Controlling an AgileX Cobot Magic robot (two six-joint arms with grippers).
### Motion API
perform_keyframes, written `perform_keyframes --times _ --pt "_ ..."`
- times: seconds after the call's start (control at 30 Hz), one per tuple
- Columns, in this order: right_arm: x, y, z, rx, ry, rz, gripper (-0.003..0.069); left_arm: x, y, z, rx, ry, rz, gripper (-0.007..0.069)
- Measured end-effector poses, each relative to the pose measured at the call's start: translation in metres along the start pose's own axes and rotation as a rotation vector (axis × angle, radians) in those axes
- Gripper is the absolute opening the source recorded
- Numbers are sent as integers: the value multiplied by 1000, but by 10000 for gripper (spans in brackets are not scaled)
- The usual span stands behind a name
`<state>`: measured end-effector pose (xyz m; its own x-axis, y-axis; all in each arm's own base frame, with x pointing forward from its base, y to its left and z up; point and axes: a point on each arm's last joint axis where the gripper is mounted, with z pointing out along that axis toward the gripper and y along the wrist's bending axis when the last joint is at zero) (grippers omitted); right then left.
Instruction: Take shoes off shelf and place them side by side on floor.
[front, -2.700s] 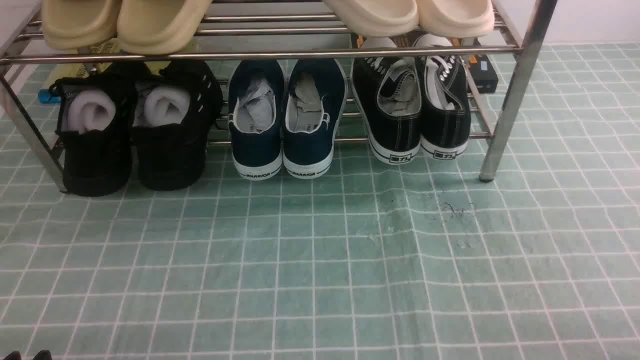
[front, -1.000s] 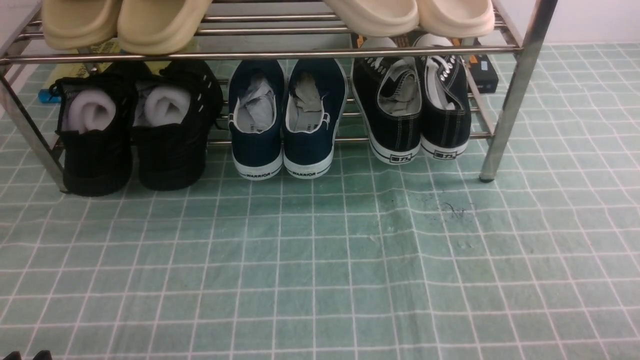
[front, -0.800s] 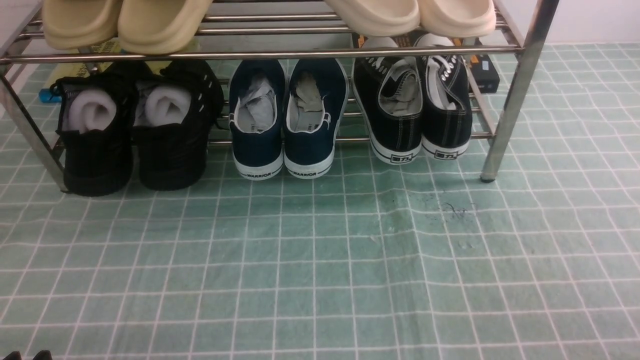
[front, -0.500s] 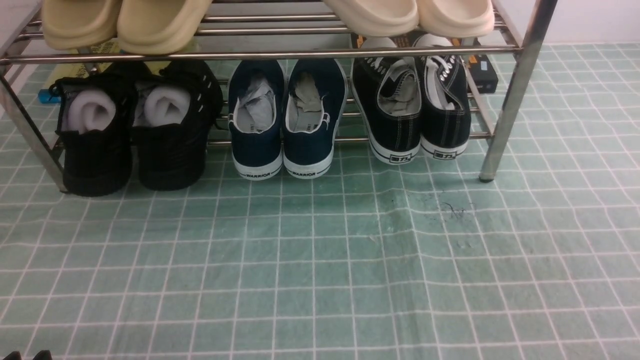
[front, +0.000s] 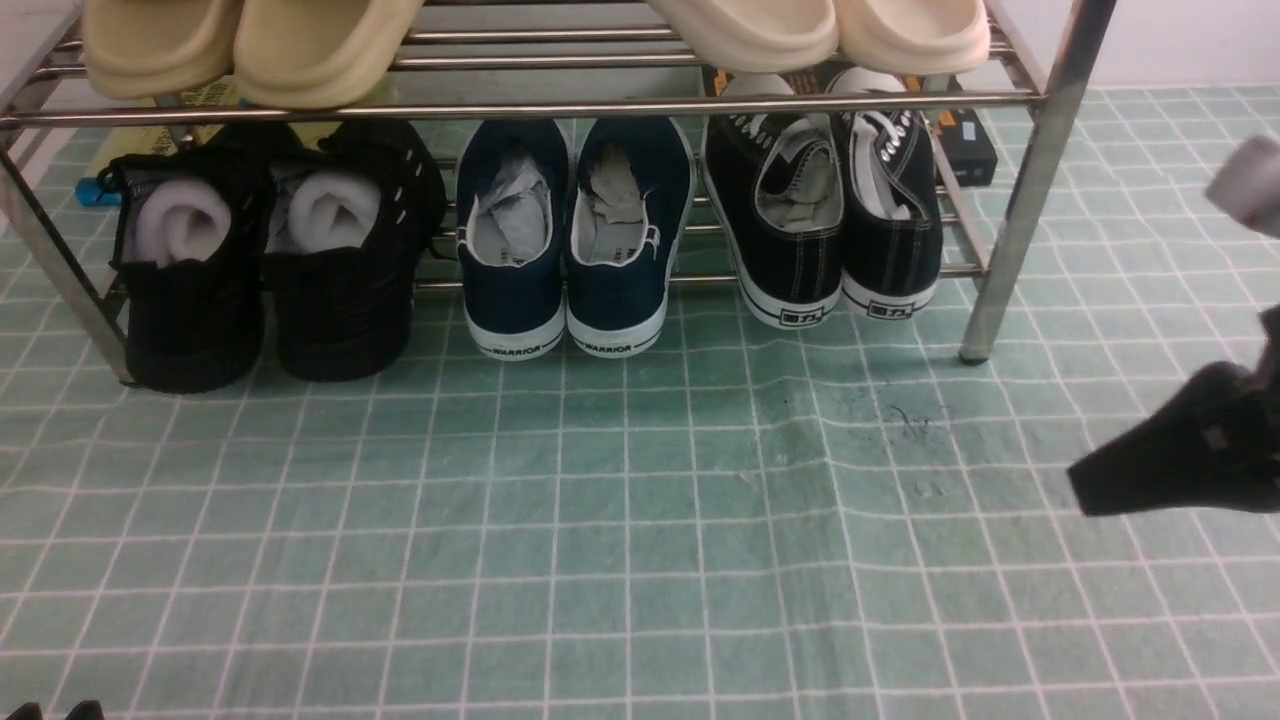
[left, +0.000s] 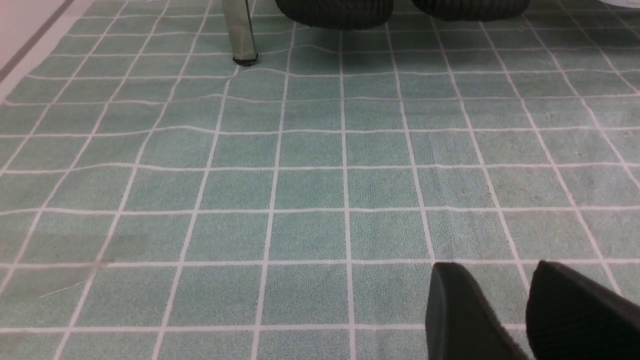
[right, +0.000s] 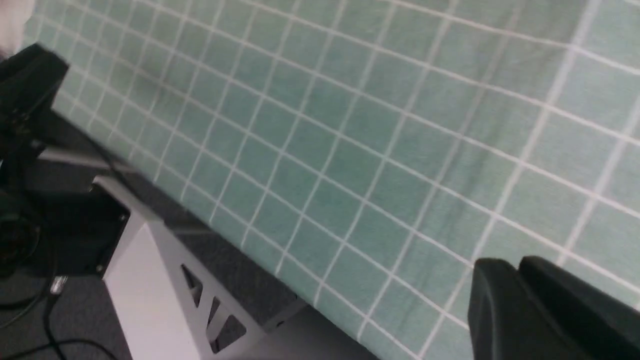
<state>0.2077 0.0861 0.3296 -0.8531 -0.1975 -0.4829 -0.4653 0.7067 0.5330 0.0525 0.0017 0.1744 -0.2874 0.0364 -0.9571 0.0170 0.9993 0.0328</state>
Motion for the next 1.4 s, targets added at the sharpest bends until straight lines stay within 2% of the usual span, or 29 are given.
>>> perform_keyframes --times 0.13,0.23,0.3,0.37,0.4,0.57,0.67,0.9,1.07,1.23,1.4 --pt "-25 15 30 0 100 -115 113 0 0 0 0 0 0 242" --pt "-43 21 48 74 134 -155 137 0 0 0 0 0 0 242" --pt "-63 22 61 162 128 -179 164 0 0 0 0 0 0 242" --pt "-89 19 83 265 103 -171 224 0 0 0 0 0 0 242" --pt "-91 18 84 272 100 -167 224 0 0 0 0 0 0 242" --pt "-138 15 120 368 60 -174 345 0 0 0 0 0 0 242" --pt "-157 15 130 395 32 -222 372 0 0 0 0 0 0 242" --pt "-185 1 154 474 -53 -309 381 0 0 0 0 0 0 242" --pt "-190 -15 170 547 -84 -309 381 0 0 0 0 0 0 242" --pt "-192 -28 188 569 -102 -306 380 0 0 0 0 0 0 242" --pt "-192 -36 202 565 -114 -311 347 0 0 0 0 0 0 242"
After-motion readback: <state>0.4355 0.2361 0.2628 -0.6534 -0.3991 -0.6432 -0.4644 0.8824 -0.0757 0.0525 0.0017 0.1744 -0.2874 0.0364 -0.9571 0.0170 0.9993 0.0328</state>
